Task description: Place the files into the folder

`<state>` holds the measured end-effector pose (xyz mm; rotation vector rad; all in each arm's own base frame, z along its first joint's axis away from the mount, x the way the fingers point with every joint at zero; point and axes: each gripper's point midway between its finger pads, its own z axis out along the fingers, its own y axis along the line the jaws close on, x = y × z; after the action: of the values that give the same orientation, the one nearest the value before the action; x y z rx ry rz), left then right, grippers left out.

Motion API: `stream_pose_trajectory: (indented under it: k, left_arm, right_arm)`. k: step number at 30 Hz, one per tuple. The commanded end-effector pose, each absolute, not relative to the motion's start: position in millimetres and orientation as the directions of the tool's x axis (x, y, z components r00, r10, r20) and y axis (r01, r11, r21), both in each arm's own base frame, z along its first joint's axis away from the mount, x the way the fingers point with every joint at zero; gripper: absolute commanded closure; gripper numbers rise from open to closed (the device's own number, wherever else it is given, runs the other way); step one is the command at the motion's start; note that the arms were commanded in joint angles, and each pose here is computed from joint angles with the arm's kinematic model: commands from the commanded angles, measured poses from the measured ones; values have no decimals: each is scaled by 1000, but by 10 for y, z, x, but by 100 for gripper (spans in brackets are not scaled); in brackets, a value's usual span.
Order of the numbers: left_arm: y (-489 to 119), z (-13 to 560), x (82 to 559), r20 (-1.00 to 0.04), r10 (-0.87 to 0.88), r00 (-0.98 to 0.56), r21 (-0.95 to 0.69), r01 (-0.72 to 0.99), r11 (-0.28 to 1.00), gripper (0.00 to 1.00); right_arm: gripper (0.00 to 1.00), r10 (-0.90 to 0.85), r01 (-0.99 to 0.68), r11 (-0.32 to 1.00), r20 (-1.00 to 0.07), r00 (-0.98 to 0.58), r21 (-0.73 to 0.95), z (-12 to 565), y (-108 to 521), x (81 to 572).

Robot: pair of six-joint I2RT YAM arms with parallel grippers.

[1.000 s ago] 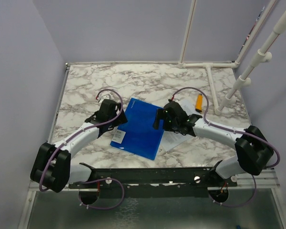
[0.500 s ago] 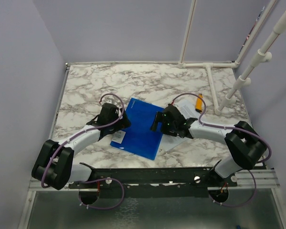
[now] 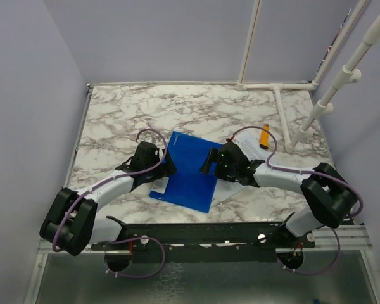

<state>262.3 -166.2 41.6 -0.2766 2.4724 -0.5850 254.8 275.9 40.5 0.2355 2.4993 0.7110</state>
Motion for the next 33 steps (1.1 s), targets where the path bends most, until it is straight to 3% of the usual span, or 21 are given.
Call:
stream_pose_trajectory:
  k: [1, 21, 33]
  left_arm:
    - [-2007, 528, 2401, -444, -278, -852, -567, 27, 823, 2]
    - [-2396, 766, 2084, -438, -278, -855, -674, 107, 731, 2]
    - [-2101, 688, 2201, -519, -283, -807, -552, 64, 832, 2]
  right_arm:
    - [0, 274, 81, 887, -376, -885, 455, 122, 2533, 2273]
    - [0, 156, -53, 932, -530, -833, 357, 617, 2260, 2313]
    - [0, 146, -32, 955, -562, -814, 294, 807, 1975, 2215]
